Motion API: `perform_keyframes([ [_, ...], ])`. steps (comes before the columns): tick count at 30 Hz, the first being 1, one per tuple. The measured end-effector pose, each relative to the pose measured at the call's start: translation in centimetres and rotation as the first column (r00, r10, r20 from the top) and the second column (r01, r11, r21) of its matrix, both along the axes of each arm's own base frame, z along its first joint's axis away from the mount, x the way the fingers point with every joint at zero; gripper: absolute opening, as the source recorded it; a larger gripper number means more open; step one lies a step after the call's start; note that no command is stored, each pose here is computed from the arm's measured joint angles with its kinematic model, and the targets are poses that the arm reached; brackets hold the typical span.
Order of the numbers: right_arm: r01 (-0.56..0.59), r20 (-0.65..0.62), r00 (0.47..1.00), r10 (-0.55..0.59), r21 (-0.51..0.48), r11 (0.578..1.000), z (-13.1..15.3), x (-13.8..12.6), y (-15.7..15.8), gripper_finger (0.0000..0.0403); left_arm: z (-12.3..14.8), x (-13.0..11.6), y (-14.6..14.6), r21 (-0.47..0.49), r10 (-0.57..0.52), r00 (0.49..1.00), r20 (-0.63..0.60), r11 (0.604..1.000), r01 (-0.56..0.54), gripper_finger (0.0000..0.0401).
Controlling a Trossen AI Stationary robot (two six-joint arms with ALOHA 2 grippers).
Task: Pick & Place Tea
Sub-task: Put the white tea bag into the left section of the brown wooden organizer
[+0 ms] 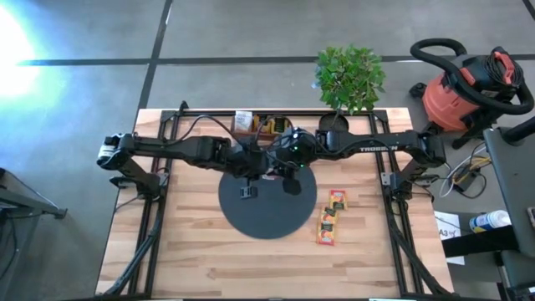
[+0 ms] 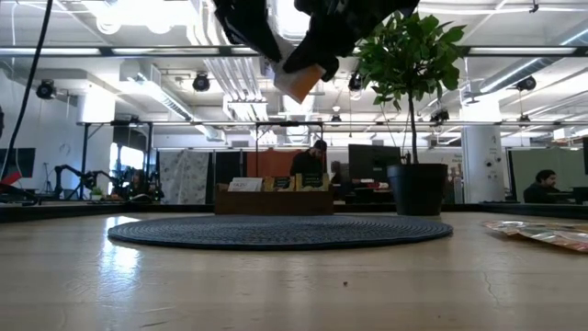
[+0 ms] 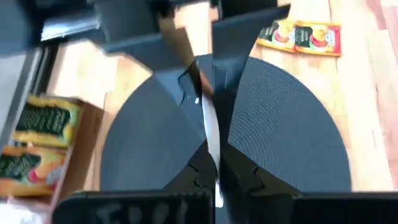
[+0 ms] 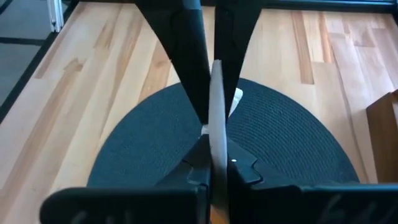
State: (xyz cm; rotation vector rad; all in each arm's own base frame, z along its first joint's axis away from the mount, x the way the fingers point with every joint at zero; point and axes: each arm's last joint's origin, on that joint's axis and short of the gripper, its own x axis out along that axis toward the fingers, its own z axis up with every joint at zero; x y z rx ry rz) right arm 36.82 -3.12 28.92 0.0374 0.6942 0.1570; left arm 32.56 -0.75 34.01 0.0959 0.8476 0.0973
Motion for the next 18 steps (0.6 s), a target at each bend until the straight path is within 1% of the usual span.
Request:
perform_keyframes([
  [7,0.006,-0.001,1.0,-0.006,0.002,1.0,0.07,-0.09,-0.04,0.001,-0.54,-0.63,0.02,-0.057,0.074,0.994,-0.074,0.995,-0.079,0.0028],
  [14,0.023,0.008,1.0,-0.023,0.023,0.999,0.35,-0.16,-0.02,0.0009,-0.8,-0.96,-0.04,-0.058,0.079,0.99,-0.115,0.995,-0.086,0.0029],
  [18,0.034,0.011,0.999,-0.034,0.029,0.999,0.49,-0.17,-0.03,0.0009,-0.82,-1.0,-0.03,-0.067,0.095,0.988,-0.118,0.992,-0.103,0.0029],
])
